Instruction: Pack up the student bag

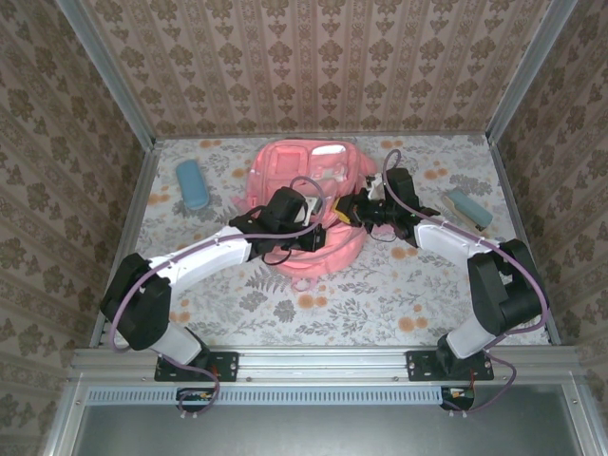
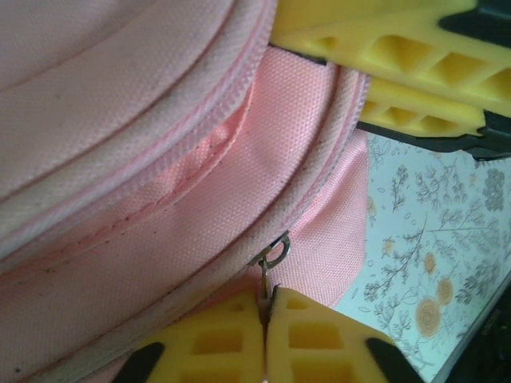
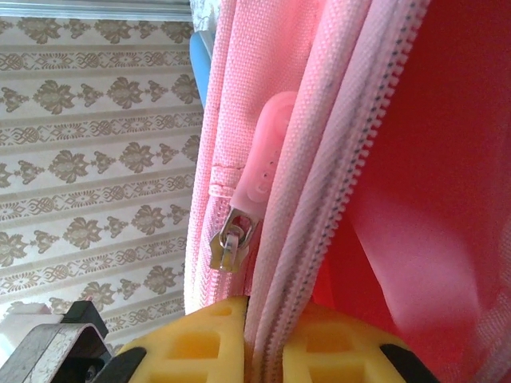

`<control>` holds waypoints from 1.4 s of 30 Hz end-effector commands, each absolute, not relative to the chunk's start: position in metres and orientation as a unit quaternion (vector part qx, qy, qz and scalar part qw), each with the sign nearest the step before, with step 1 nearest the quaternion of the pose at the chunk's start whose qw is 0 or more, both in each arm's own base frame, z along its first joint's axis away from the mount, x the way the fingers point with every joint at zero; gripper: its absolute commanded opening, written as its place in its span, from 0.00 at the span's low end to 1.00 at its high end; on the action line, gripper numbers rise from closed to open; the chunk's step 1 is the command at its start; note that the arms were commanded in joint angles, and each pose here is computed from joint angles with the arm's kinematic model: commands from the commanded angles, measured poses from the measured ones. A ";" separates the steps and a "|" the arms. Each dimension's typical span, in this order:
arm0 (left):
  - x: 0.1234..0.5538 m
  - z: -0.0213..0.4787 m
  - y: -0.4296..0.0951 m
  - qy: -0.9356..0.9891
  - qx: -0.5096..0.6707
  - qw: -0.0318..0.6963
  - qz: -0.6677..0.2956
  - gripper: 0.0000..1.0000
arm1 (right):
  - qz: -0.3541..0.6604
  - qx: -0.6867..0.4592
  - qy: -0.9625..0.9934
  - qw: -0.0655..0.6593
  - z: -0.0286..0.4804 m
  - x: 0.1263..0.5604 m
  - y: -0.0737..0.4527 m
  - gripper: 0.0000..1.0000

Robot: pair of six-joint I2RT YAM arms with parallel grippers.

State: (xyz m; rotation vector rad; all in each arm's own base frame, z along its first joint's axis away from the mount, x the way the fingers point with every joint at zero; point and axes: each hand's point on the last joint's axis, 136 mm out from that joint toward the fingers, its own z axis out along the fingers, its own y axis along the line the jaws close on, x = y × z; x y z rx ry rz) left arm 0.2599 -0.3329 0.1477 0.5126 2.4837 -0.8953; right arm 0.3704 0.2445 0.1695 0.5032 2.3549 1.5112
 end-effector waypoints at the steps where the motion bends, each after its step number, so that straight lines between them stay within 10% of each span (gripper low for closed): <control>1: 0.269 0.147 -0.322 0.906 0.184 0.247 -0.291 0.00 | 0.522 0.147 0.818 0.191 0.192 0.369 0.244 0.10; 13: 0.270 0.129 -0.242 0.932 0.181 0.292 -0.117 0.00 | 0.445 0.230 0.828 0.250 0.168 0.373 0.182 0.00; 26: 0.273 0.130 -0.277 0.911 0.217 0.289 -0.198 0.00 | 0.498 0.220 0.798 0.258 0.190 0.367 0.170 0.01; 32: 0.253 0.149 -0.321 0.883 0.230 0.252 -0.324 0.39 | 0.511 0.212 0.796 0.246 0.194 0.364 0.176 0.01; 42: 0.247 0.146 -0.359 0.864 0.214 0.225 -0.395 0.48 | 0.516 0.208 0.796 0.239 0.193 0.366 0.181 0.02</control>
